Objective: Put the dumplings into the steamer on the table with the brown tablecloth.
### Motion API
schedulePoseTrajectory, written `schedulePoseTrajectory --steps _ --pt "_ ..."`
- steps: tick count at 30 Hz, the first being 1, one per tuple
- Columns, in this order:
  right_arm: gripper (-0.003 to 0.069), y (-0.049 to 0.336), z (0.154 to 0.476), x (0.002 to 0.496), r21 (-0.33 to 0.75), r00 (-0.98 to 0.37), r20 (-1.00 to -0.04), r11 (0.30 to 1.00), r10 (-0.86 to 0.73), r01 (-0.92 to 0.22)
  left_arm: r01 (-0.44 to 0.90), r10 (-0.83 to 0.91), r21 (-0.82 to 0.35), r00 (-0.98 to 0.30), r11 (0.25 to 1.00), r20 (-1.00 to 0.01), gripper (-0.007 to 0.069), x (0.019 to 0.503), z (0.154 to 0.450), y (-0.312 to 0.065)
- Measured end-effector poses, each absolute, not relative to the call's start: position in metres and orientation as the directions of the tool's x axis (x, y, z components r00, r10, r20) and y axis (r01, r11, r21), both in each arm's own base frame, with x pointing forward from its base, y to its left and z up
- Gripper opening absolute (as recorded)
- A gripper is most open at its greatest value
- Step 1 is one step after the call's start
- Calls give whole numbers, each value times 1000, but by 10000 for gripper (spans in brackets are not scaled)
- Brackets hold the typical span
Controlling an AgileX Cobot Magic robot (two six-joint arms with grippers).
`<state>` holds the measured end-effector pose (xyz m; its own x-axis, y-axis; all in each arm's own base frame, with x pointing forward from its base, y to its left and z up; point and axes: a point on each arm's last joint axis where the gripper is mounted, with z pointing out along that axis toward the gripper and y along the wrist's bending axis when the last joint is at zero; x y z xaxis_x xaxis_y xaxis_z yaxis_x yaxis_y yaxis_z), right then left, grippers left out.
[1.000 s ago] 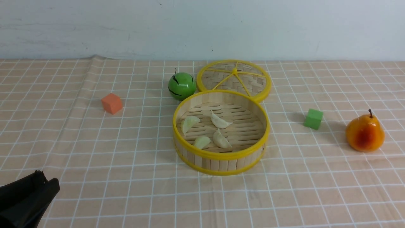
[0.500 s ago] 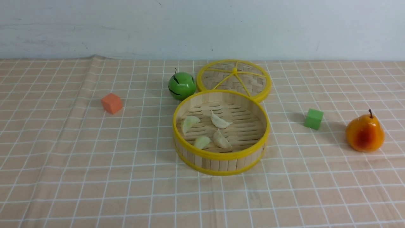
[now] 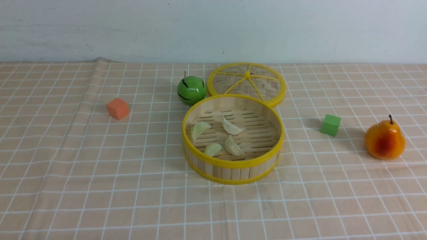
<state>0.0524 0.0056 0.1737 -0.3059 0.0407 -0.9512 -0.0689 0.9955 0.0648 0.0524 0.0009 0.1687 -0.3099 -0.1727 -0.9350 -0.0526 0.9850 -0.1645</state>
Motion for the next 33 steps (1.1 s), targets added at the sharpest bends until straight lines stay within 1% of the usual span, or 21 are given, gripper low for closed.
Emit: schedulePoseTrajectory --steps 7,12,19,33 --pt "74 6 174 52 65 -306 -951 996 41 -69 -41 -139 -133 -312 990 -940 125 52 169 1" --pt "83 6 174 52 65 -306 -951 996 41 -69 -26 -160 -160 -315 987 -935 -14 52 169 -1" --pt "87 6 174 52 65 -306 -951 996 41 -69 -2 -138 -145 -318 989 -938 -14 52 169 -3" --pt "96 6 174 52 65 -306 -951 996 41 -69 0 -134 -142 -318 990 -938 -14 52 169 -3"
